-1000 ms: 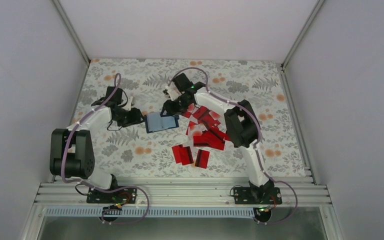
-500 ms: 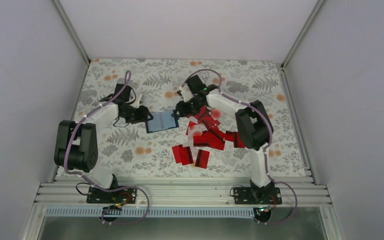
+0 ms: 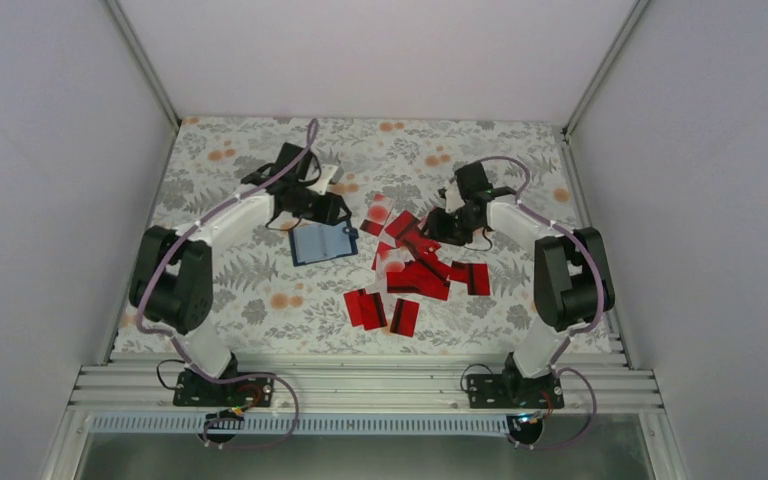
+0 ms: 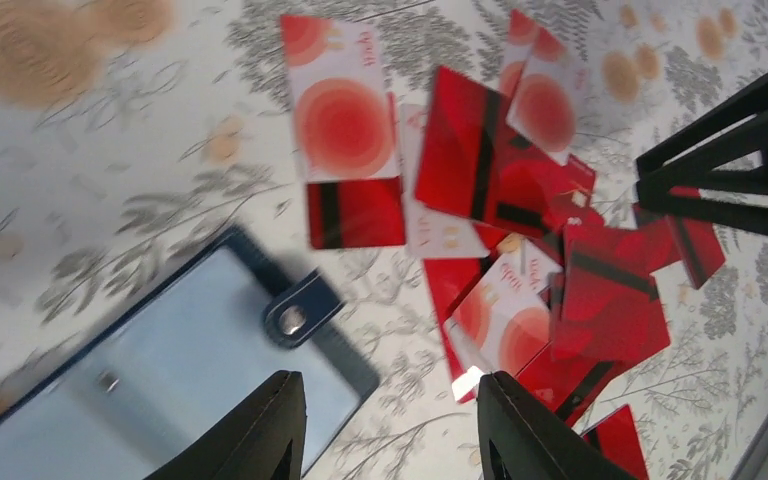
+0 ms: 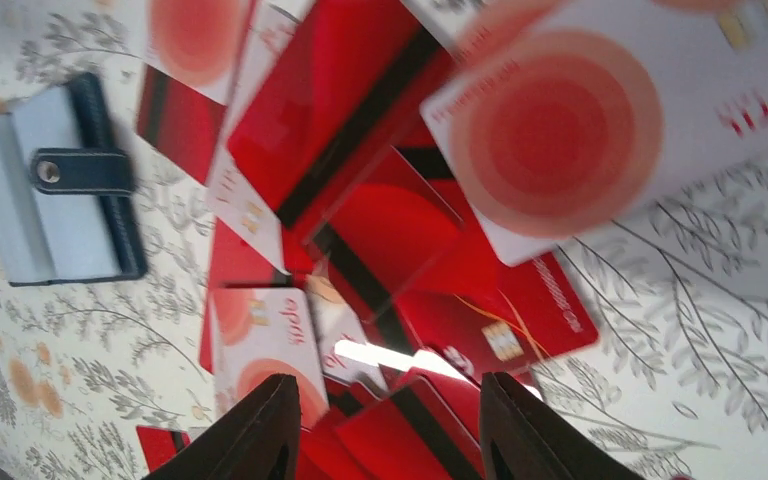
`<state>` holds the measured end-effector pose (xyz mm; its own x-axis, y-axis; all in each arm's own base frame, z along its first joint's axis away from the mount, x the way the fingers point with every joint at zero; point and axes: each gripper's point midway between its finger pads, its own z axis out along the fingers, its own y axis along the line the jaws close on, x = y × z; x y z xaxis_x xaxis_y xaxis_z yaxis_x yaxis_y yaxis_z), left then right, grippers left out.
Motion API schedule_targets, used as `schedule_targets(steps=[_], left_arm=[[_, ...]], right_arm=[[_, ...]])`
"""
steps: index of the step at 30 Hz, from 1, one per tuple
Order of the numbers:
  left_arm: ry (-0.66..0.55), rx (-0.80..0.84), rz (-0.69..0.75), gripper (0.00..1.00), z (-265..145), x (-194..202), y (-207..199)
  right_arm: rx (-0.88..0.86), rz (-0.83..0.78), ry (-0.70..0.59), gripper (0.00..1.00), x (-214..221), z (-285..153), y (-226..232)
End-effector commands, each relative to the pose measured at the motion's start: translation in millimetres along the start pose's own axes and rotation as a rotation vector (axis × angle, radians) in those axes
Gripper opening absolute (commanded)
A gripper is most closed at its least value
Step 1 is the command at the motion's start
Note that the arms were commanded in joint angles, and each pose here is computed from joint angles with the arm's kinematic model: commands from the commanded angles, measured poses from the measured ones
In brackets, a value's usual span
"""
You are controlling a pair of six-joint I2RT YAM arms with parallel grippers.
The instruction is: Put the credit cards into the card holder
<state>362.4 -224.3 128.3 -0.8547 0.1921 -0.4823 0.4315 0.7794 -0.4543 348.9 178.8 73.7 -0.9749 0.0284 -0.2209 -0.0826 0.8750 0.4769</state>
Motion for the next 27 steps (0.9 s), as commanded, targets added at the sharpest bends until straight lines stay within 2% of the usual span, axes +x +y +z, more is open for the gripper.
schedule_targets(steps=[1, 4, 7, 14, 27], left_arm=[[0.012, 0.048, 0.089, 0.44, 21, -21, -27], [0.064, 0.052, 0.121, 0.44, 44, -15, -42], [0.107, 0.093, 0.128, 0.43, 63, 0, -60], [0.212, 0.212, 0.16, 0.43, 98, 23, -100], [0.354, 0.292, 0.23, 0.45, 148, 51, -138]], right_arm=[[-0.029, 0.057, 0.01, 0.46, 10, -7, -9], [-0.01, 0.098, 0.026, 0.47, 29, -14, -23], [-0.025, 0.15, 0.036, 0.56, 53, -21, -30], [-0.112, 0.245, 0.066, 0.65, 92, -22, -35], [-0.28, 0.361, 0.083, 0.66, 104, -8, -40]])
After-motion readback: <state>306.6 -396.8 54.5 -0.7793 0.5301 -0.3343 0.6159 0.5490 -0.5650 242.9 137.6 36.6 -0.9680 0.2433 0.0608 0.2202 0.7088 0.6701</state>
